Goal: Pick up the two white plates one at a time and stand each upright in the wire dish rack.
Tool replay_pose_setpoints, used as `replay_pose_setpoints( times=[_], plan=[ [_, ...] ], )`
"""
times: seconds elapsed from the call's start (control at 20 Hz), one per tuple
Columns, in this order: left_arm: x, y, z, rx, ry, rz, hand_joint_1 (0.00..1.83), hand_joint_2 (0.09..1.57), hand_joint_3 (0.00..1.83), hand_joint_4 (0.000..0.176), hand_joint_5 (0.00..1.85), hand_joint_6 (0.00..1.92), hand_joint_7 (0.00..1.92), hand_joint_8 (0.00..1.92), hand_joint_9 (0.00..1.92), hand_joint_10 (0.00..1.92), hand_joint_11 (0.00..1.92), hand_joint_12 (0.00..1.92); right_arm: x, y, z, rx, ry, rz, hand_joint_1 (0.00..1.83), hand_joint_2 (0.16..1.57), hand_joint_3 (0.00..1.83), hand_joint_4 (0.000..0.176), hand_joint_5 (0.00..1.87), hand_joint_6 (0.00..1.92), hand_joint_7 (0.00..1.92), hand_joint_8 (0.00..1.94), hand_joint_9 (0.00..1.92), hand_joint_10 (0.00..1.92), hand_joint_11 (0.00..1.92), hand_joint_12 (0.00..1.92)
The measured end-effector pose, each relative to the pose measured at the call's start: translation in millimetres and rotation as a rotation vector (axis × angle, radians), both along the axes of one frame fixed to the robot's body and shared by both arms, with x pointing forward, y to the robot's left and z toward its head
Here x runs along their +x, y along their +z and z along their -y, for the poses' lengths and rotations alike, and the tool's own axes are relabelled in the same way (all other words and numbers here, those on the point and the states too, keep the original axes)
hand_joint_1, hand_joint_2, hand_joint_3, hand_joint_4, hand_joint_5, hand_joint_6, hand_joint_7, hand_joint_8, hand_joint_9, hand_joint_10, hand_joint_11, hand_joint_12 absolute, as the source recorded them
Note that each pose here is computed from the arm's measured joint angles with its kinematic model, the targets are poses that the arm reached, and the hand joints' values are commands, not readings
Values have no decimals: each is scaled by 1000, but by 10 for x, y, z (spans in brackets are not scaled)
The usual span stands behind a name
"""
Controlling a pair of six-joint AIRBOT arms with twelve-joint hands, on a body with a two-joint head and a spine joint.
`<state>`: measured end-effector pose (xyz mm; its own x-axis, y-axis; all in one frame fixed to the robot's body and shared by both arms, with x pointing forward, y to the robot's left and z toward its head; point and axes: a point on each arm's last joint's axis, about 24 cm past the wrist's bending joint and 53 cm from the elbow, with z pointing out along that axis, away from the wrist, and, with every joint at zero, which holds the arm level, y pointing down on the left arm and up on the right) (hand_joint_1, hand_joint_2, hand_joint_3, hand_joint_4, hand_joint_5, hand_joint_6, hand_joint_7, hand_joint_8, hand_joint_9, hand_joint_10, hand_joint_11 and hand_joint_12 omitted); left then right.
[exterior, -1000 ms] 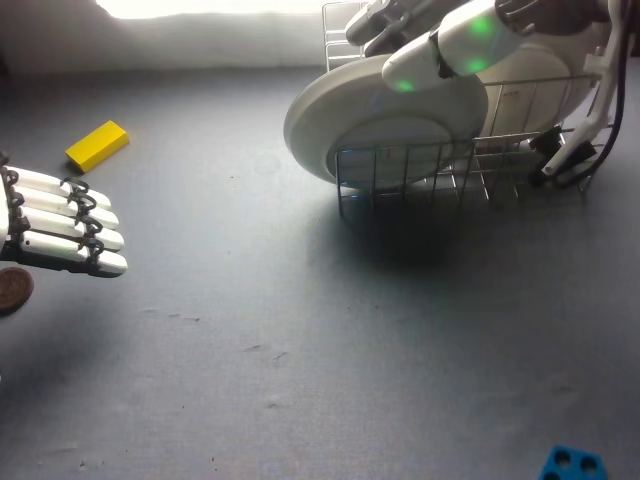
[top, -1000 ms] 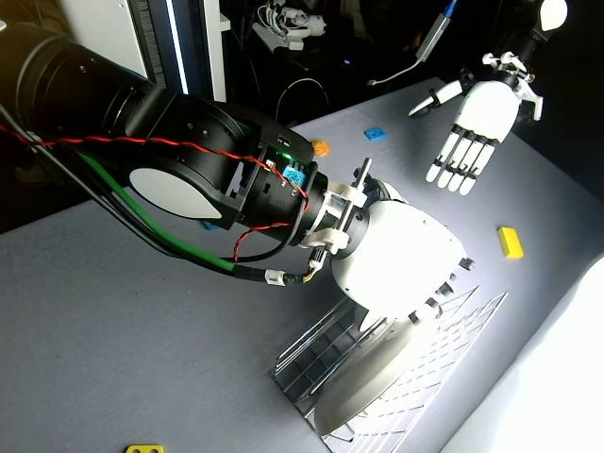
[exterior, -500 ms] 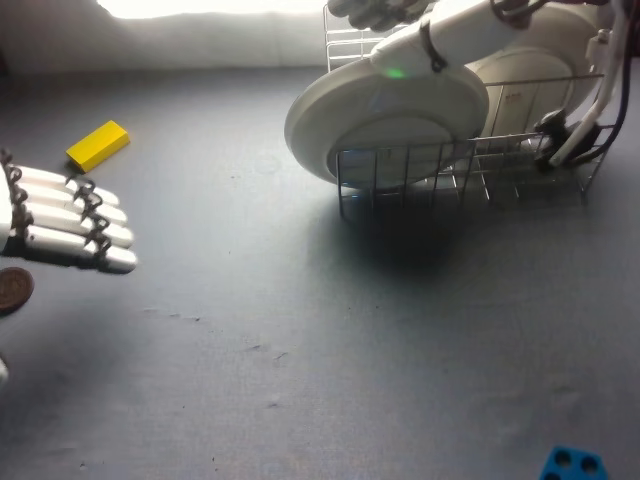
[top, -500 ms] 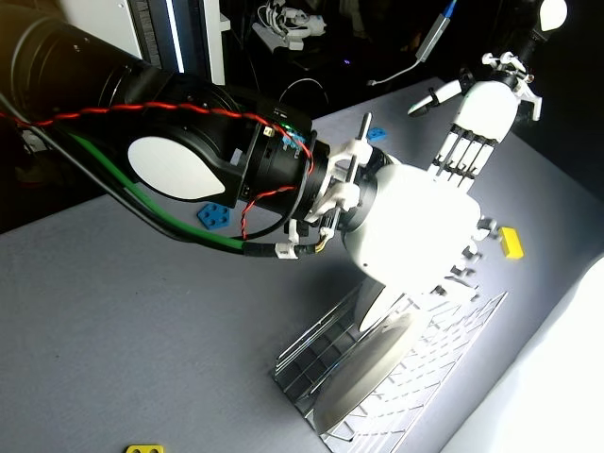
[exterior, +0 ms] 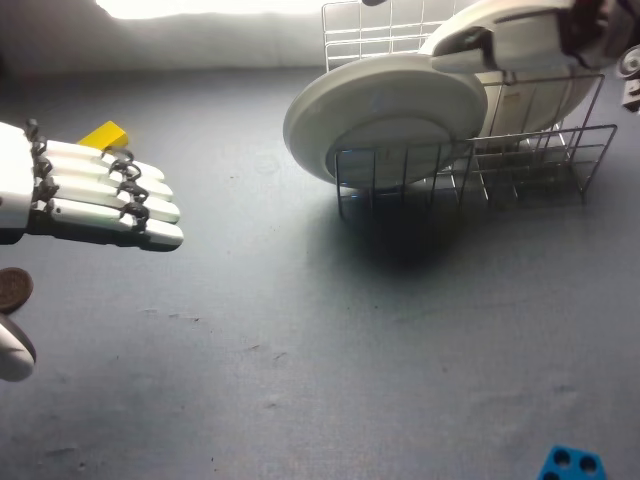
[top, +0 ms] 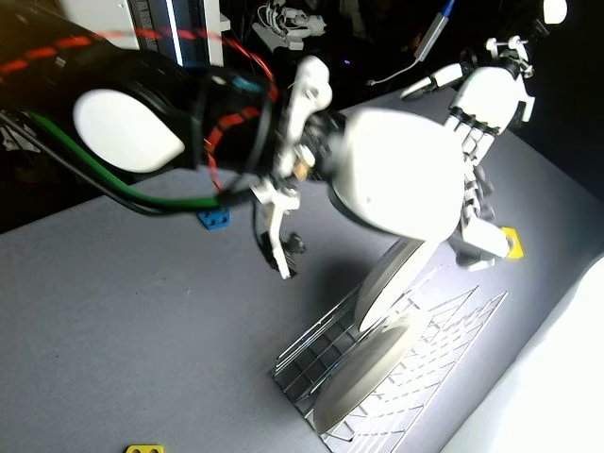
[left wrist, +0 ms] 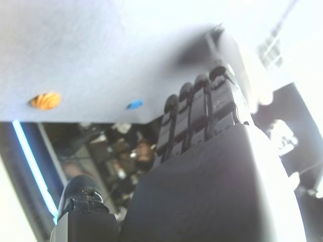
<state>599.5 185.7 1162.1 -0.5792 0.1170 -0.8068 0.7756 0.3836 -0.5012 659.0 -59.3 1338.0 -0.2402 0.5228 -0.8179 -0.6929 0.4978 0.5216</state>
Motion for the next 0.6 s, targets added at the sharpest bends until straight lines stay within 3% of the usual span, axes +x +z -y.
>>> replay_pose_setpoints(
  times=[0.3, 0.35, 0.45, 0.55, 0.6],
  plan=[
    [-255, -242, 58, 102, -98, 36, 0, 960, 2, 0, 164, 1, 144, 2, 118, 7, 61, 56, -323, -98, 152, -90, -26, 116, 1143, 1067, 0, 0, 770, 20, 793, 8, 781, 15, 273, 1224],
    [-270, -258, 55, 111, -105, 41, 0, 987, 0, 0, 186, 0, 197, 2, 183, 13, 11, 332, -341, -107, 165, -94, -27, 120, 1129, 1068, 0, 0, 779, 22, 795, 8, 781, 15, 273, 1225],
    [-238, -243, 54, 106, -92, 47, 0, 1004, 0, 0, 308, 1, 370, 2, 353, 10, 0, 686, -404, -116, 225, -97, -32, 122, 1142, 1051, 0, 0, 814, 33, 817, 15, 807, 25, 305, 1227],
    [-213, -247, 47, 110, -82, 50, 0, 1107, 5, 0, 442, 9, 535, 6, 510, 19, 59, 890, -462, -83, 285, -91, -35, 144, 1162, 1043, 0, 0, 906, 68, 901, 46, 884, 57, 362, 1252],
    [-219, -247, 55, 108, -82, 49, 127, 1161, 5, 0, 568, 45, 651, 28, 640, 59, 142, 980, -490, -65, 319, -92, -40, 150, 1187, 1130, 3, 0, 901, 877, 890, 938, 943, 169, 459, 1326]
  ],
)
